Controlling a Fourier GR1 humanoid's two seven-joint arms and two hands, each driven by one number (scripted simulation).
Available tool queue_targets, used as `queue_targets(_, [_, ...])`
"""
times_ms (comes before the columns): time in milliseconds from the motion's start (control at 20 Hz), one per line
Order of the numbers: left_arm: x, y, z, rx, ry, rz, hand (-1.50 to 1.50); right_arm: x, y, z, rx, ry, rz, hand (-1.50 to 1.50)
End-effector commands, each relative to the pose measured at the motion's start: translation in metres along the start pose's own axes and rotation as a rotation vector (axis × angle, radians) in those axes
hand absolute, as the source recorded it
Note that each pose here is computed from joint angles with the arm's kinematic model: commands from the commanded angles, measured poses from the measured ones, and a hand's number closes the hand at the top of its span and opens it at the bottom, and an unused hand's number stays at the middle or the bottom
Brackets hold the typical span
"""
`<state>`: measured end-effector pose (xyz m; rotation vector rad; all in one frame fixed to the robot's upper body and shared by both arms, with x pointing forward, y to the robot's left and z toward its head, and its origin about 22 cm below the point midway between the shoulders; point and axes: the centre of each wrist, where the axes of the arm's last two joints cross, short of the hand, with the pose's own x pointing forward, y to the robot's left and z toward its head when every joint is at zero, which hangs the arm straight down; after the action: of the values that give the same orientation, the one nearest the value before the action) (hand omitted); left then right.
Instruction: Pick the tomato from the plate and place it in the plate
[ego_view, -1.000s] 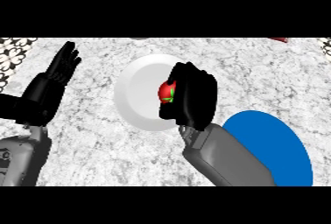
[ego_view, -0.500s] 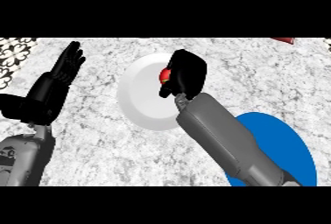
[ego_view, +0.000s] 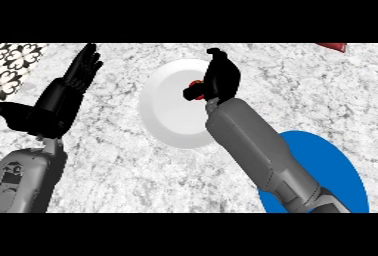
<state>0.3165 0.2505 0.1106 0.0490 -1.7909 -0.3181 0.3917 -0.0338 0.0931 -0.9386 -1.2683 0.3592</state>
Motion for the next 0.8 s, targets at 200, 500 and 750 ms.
queue_targets(200, [0.004, 0.003, -0.002, -0.003, -0.002, 0.014, 0.0, -0.01, 0.01, -0.003, -0.195, -0.024, -0.274, -1.5])
queue_targets(500, [-0.001, 0.016, 0.005, 0.021, 0.026, 0.006, 0.0, 0.014, -0.004, -0.002, -0.229, -0.018, -0.477, -1.5])
queue_targets(750, [-0.007, 0.024, 0.015, 0.09, 0.036, -0.022, 0.0, 0.0, -0.003, 0.004, -0.259, -0.005, -0.563, -1.5])
